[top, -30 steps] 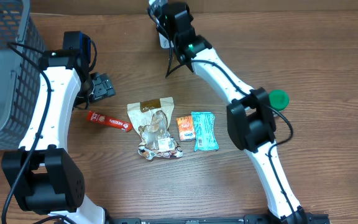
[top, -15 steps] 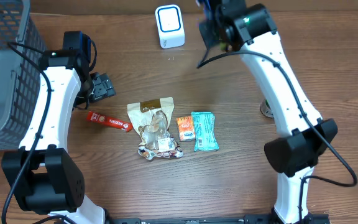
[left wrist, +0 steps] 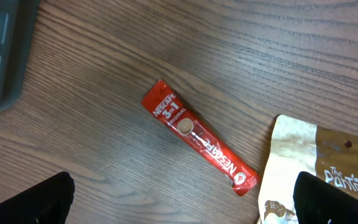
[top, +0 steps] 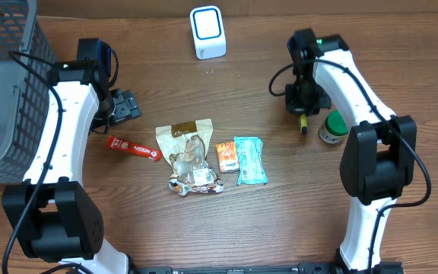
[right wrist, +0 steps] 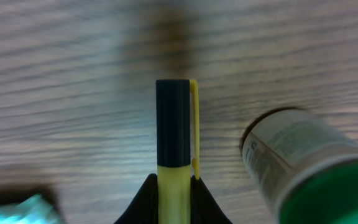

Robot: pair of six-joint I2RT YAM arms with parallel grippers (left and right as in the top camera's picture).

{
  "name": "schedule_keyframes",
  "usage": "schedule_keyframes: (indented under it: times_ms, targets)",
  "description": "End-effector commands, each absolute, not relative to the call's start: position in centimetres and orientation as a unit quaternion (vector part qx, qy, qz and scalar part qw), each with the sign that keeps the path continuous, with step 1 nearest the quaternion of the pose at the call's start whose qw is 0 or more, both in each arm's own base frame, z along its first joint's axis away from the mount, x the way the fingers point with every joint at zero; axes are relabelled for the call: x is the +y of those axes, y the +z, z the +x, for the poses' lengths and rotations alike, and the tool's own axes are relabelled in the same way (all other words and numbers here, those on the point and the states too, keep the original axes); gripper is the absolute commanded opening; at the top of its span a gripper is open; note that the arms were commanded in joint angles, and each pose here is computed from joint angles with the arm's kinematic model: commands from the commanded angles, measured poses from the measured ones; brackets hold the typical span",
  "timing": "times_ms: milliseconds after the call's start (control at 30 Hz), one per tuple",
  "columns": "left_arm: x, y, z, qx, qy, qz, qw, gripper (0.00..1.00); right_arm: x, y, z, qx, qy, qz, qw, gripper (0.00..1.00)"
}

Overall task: Scan the item barcode
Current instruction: 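Carry the highlighter right and lower it beside the jar, then open the right gripper and raise it off the highlighter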

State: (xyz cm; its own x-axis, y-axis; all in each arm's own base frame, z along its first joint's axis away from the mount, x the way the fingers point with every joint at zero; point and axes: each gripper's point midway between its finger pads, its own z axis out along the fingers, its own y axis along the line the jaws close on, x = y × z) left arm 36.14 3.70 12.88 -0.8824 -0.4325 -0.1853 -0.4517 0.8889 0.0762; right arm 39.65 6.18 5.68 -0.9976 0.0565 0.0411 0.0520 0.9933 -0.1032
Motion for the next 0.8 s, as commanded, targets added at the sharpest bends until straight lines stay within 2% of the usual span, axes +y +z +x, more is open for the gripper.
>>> schedule_keyframes:
  times_ms: [0, 100, 167, 333, 500, 567, 700, 767]
  targets:
    - [3.6, 13.3, 36.5, 0.967, 0.061, -0.229, 0.090, 1.00, 4.4, 3.2, 38.5, -0.996, 0.065, -0.040, 0.038, 0.11]
    - [3.6, 13.3, 36.5, 0.967, 0.061, -0.229, 0.090, 1.00, 2.8, 1.7, 37.4, -0.994, 0.089, -0.027, 0.051, 0.12]
    - [3.6, 13.3, 36.5, 0.967, 0.061, -0.229, 0.090, 1.00, 2.2, 1.0, 36.9, -0.994, 0.091, -0.012, 0.059, 0.19]
    - [3.6, 13.3, 36.5, 0.967, 0.061, -0.229, 0.090, 1.00, 1.9, 1.1, 37.5, -0.995, 0.089, -0.014, 0.049, 0.55]
    - [3.6, 13.3, 36.5, 0.967, 0.061, -0.229, 0.090, 1.00, 3.3, 4.4, 40.2, -0.997, 0.080, -0.009, -0.004, 0.69]
    - [3.6, 13.3, 36.5, 0.967, 0.061, -0.229, 0.090, 1.00, 4.1, 6.0, 41.0, -0.997, 0.076, -0.002, -0.024, 0.71]
    - [3.6, 13.3, 36.5, 0.967, 0.061, -0.229, 0.090, 1.00, 9.3, 7.3, 40.6, -0.999, -0.020, 0.024, -0.026, 0.73]
    - [3.6, 13.3, 36.5, 0.967, 0.061, -0.229, 0.090, 1.00, 10.8, 7.4, 40.1, -0.998, -0.051, 0.030, -0.017, 1.00]
